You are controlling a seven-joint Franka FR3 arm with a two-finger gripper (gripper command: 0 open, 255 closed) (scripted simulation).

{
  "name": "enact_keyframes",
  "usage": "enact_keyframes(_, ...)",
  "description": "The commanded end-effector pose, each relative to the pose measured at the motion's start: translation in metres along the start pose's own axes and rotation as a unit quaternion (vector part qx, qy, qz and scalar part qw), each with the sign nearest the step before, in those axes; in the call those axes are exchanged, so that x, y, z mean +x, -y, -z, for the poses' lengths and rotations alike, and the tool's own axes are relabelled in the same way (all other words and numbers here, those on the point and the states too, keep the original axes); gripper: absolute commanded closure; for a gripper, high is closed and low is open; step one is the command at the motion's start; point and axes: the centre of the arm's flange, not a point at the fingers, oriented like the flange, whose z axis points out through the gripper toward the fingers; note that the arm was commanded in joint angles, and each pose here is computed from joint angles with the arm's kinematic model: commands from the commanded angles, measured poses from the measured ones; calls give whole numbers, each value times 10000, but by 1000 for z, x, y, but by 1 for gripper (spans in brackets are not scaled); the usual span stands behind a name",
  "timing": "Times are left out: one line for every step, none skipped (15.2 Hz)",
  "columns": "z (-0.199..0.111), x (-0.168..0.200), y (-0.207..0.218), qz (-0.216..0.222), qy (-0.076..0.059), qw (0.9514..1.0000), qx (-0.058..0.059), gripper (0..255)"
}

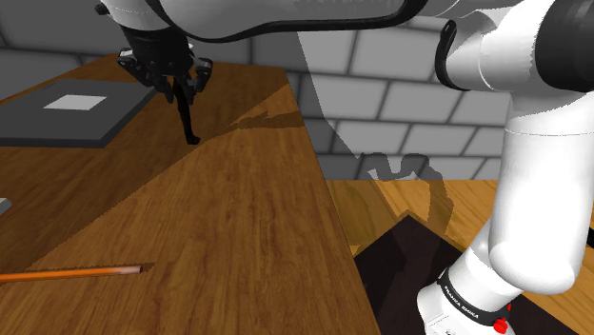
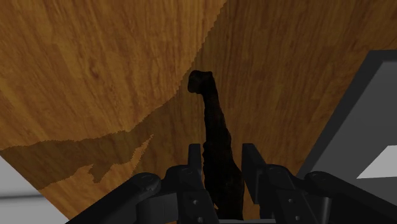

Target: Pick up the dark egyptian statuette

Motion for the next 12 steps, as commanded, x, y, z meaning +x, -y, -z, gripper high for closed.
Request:
enact_keyframes(-1, 0, -1, 3, 3, 10000, 1, 255)
enact_keyframes(4, 3, 0, 3, 4, 10000, 1, 255)
enact_keyframes(8, 6, 0, 3, 3, 10000, 1, 255)
enact_keyframes(13, 8, 0, 3, 3, 10000, 1, 255)
enact_keyframes(17, 11, 0, 3, 3, 10000, 1, 255)
enact_keyframes(22, 14, 1, 3, 3, 10000, 1, 255)
enact_keyframes(26, 17, 1, 3, 3, 10000, 1, 255)
enact_keyframes(31, 19, 1, 3, 3, 10000, 1, 255)
enact_keyframes(36, 22, 1, 3, 3, 10000, 1, 255)
enact_keyframes(40, 25, 2, 3, 3, 10000, 1, 255)
enact_keyframes(45, 27, 2, 3, 3, 10000, 1, 255)
enact_keyframes(49, 30, 2, 3, 3, 10000, 1, 255)
